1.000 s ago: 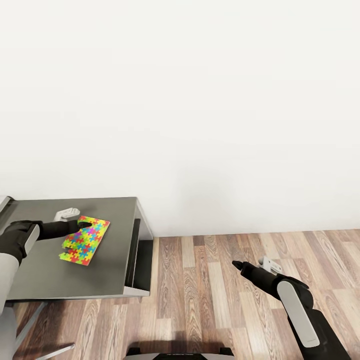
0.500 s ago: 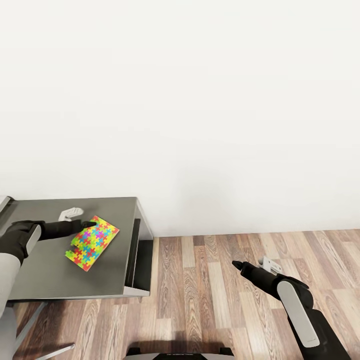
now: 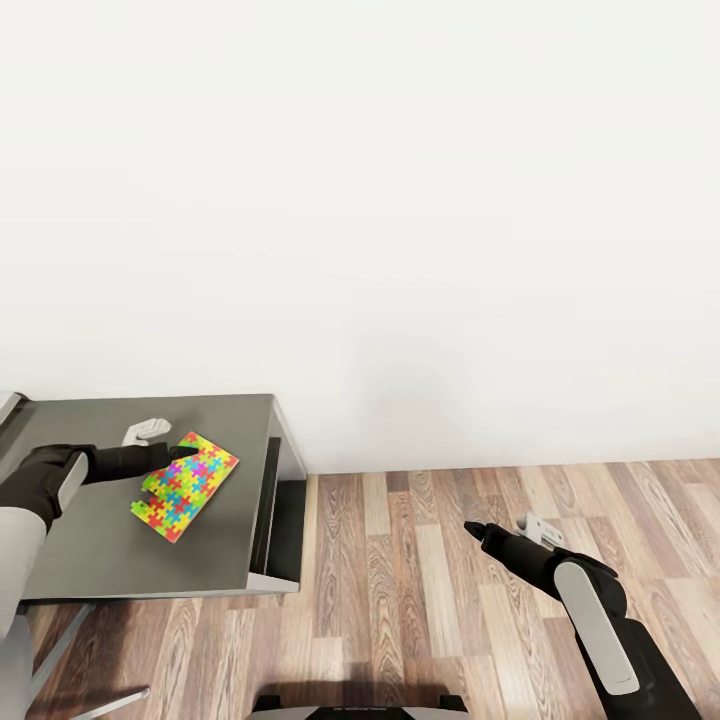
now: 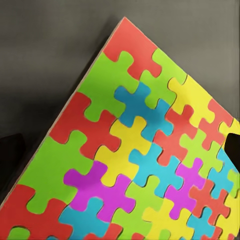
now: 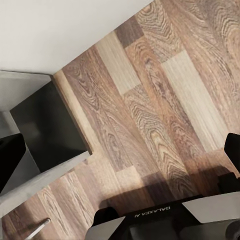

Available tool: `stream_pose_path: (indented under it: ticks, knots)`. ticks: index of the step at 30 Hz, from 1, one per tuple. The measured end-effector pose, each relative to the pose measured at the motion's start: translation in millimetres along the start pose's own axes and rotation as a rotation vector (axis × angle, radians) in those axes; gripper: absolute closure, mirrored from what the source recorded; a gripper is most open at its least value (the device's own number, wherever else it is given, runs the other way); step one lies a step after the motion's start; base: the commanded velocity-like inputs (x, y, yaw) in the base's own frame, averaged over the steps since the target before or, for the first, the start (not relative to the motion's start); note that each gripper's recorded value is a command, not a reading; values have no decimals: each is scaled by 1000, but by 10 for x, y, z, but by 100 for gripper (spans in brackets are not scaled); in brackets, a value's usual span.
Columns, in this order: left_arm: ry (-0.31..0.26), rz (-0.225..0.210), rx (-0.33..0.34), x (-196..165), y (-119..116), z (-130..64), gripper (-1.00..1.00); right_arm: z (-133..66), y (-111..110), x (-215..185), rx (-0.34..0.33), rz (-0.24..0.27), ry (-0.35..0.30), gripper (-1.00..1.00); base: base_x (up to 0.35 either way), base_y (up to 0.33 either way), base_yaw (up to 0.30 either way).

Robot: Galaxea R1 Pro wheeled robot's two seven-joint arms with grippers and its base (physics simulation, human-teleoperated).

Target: Put all the toys in the child's room - the three board games (two on the bed and one on the table), the two jigsaw puzzles on the table, and the tennis ball on the table - inside the toy box on the table in the child's room.

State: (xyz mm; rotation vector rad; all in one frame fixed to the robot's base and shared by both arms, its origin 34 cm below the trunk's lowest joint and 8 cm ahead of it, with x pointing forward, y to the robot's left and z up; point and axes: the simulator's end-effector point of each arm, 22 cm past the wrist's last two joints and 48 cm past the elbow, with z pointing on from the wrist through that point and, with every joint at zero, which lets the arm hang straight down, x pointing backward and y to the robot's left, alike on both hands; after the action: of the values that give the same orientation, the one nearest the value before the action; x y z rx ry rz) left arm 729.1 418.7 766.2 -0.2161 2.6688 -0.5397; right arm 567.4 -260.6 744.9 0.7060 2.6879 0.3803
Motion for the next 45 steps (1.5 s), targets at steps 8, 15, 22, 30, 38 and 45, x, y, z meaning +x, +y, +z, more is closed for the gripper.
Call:
stream_pose_path:
  ticks: [8, 15, 22, 30, 38, 45]
  knots:
    - [5, 10, -2, 7, -4, 1, -100, 1, 11, 8, -2, -3, 1, -100, 0, 0, 0]
    - [39, 66, 62, 61, -282, 93, -100, 2, 14, 11, -2, -3, 2, -100, 0, 0, 0]
    - [69, 82, 172, 164, -636, 178, -100, 4, 13, 11, -2, -3, 2, -100, 0, 0, 0]
    - [74, 84, 184, 183, -670, 183, -100, 3, 14, 11, -2, -4, 2, -100, 0, 0, 0]
    - [74, 79, 191, 188, -683, 183, -100, 2, 22, 9, -3, -5, 1, -100, 0, 0, 0]
    - [74, 80, 193, 189, -690, 186, -100, 16, 71, 56, -9, -19, 10, -100, 0, 0, 0]
